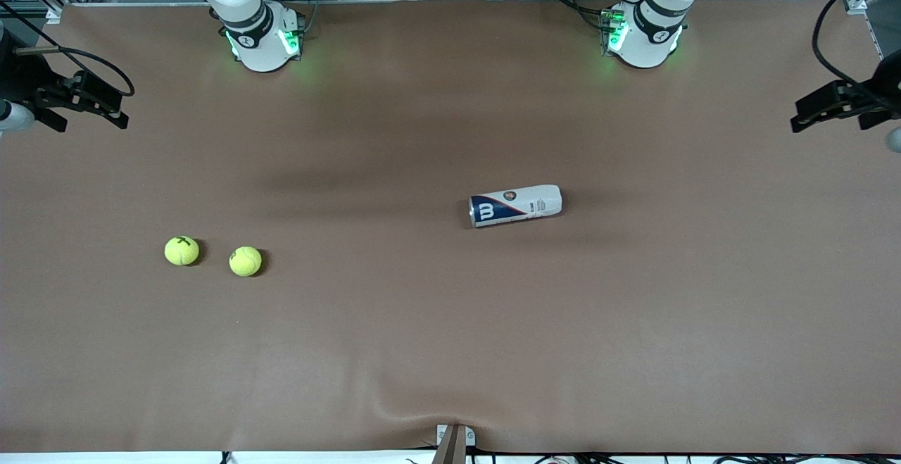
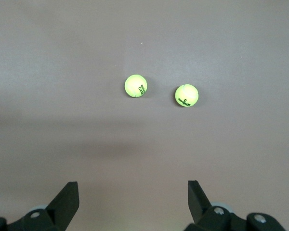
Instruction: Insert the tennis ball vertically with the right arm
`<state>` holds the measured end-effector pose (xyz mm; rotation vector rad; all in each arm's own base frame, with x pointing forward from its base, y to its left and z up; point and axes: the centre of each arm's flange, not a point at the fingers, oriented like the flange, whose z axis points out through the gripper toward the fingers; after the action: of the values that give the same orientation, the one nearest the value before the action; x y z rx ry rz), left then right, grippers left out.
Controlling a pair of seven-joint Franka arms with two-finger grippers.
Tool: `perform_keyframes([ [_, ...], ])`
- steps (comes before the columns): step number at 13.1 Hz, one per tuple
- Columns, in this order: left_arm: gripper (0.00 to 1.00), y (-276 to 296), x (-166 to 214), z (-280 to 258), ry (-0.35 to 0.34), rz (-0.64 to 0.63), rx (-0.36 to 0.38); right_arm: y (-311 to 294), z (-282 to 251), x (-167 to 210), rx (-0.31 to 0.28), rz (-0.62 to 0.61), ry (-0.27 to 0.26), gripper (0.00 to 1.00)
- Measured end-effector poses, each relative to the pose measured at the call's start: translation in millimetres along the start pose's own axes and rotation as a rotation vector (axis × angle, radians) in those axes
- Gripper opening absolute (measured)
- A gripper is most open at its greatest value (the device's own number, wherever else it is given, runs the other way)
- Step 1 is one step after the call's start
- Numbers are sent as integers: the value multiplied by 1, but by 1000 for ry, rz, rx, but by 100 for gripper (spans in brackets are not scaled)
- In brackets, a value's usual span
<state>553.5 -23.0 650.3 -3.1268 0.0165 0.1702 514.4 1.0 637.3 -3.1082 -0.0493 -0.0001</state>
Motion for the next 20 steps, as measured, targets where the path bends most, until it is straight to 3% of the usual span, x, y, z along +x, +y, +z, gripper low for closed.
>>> perform_keyframes([
  [6, 100, 91, 16, 45, -76, 415, 2, 1, 8, 2, 0, 2, -17, 100],
  [10, 100, 186, 20, 79, -49, 687, 80, 4, 35, 13, -1, 9, -48, 100],
  [16, 100, 319, -12, 170, -47, 989, 203, 6, 60, 30, -5, 11, -9, 100],
  [20, 100, 374, -25, 243, -111, 1059, 227, 5, 121, 58, -13, 11, -22, 100],
])
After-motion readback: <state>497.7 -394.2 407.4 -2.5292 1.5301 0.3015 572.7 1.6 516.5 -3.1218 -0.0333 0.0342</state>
